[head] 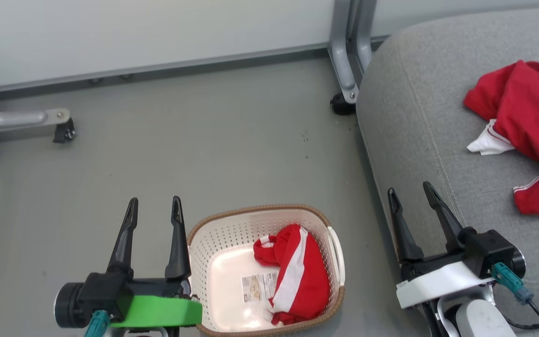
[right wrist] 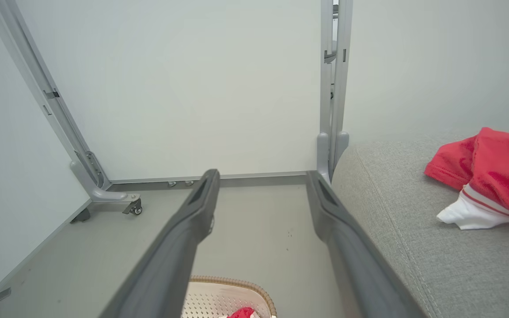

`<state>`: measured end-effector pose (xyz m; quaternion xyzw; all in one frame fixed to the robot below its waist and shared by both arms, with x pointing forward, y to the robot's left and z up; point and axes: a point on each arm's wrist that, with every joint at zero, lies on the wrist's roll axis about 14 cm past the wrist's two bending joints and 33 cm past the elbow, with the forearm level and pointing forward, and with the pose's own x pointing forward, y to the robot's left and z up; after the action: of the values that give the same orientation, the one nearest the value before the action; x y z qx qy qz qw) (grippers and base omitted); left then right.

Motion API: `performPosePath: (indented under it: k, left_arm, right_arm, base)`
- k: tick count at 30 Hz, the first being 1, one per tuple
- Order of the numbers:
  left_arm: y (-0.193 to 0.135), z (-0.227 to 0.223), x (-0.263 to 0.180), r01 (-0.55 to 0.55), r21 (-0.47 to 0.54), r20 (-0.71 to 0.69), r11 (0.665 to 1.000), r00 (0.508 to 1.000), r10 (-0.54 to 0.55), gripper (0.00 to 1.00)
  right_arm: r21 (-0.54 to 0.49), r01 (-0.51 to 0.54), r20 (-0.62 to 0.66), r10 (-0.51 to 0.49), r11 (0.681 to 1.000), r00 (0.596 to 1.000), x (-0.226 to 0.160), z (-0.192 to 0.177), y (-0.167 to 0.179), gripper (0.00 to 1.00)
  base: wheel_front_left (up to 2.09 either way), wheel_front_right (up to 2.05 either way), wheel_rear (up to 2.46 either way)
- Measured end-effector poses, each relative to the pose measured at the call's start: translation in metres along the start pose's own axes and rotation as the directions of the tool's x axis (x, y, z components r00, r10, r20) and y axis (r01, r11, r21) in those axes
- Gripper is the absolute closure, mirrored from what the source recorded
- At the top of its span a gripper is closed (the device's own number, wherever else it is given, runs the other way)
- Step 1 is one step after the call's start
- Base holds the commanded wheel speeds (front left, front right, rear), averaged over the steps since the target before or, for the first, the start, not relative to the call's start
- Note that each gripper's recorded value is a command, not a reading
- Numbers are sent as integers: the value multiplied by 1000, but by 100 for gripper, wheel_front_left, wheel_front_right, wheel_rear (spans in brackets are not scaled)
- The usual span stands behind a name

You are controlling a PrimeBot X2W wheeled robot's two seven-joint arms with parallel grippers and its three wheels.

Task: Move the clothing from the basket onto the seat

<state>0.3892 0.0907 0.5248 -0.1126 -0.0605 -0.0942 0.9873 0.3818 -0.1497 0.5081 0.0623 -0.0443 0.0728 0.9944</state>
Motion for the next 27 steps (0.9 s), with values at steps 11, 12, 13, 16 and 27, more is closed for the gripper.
performPosePath:
  k: [11,12,13,16,27]
  left_arm:
    - [2,33,-57,-44,84,77,996,996,38,0]
    - [2,34,-60,-48,82,80,995,996,42,0]
    - [2,35,-62,-52,80,83,995,996,45,0]
    - [4,35,-67,-59,79,85,995,995,52,0]
    - [5,31,-68,-62,86,72,994,996,56,0]
  right_arm:
    - [7,-55,77,54,998,996,-33,27,24,0]
    - [8,-62,81,61,998,995,-35,28,27,0]
    - [11,-69,83,68,998,994,-37,29,30,0]
    - [11,-88,90,87,996,992,-39,31,36,0]
    - [11,-87,96,86,996,992,-43,33,37,0]
  base:
    - [0,0,0]
    - [0,0,0]
    - [0,0,0]
    - [0,0,0]
    - [0,0,0]
